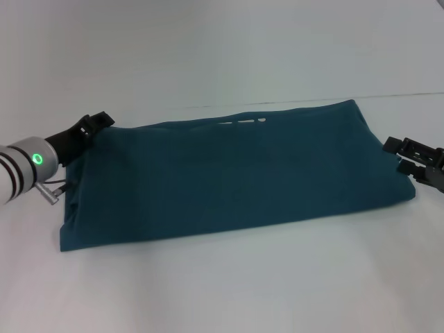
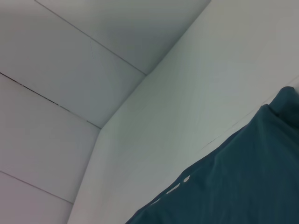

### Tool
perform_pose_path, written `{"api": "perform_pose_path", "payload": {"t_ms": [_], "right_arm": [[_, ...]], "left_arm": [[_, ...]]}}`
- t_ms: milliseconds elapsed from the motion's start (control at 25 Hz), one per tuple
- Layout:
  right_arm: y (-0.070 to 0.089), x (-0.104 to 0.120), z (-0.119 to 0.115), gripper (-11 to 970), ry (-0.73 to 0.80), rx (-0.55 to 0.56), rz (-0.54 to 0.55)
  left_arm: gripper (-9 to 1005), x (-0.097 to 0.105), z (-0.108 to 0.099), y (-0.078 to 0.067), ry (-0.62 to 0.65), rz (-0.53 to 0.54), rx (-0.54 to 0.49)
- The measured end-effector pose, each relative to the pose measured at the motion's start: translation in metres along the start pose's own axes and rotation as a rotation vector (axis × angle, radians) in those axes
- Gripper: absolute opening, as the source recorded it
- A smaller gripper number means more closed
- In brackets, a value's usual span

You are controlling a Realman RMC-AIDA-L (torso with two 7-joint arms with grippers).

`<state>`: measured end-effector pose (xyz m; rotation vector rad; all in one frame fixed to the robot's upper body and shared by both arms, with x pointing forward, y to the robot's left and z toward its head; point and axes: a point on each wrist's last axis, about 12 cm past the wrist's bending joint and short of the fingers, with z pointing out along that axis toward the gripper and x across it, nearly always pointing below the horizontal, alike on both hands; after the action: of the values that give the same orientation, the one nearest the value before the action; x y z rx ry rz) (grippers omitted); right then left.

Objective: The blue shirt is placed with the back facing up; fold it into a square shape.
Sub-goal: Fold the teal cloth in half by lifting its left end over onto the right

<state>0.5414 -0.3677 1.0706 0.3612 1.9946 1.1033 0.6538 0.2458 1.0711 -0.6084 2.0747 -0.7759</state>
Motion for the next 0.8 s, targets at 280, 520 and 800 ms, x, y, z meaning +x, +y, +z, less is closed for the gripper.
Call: {"api": "perform_pose_path", "payload": {"t_ms": [280, 520, 800], "right_arm": [[0.0, 0.002, -0.003, 915, 0.012, -0.008, 0.004], [-0.003, 0.005, -0.005, 915, 0.01, -0.002, 0.015], [-0.004, 0.008, -0.003, 915, 0.01, -0.002, 0.022]], "left_arm": [[649, 0.0, -0.019, -0.002, 0.037, 0.009, 0.145], [650, 0.017, -0.01, -0.02, 0.11, -0.016, 0.217], [652, 0.025, 0.014, -0.032, 0.069, 0.103, 0.059]]}}
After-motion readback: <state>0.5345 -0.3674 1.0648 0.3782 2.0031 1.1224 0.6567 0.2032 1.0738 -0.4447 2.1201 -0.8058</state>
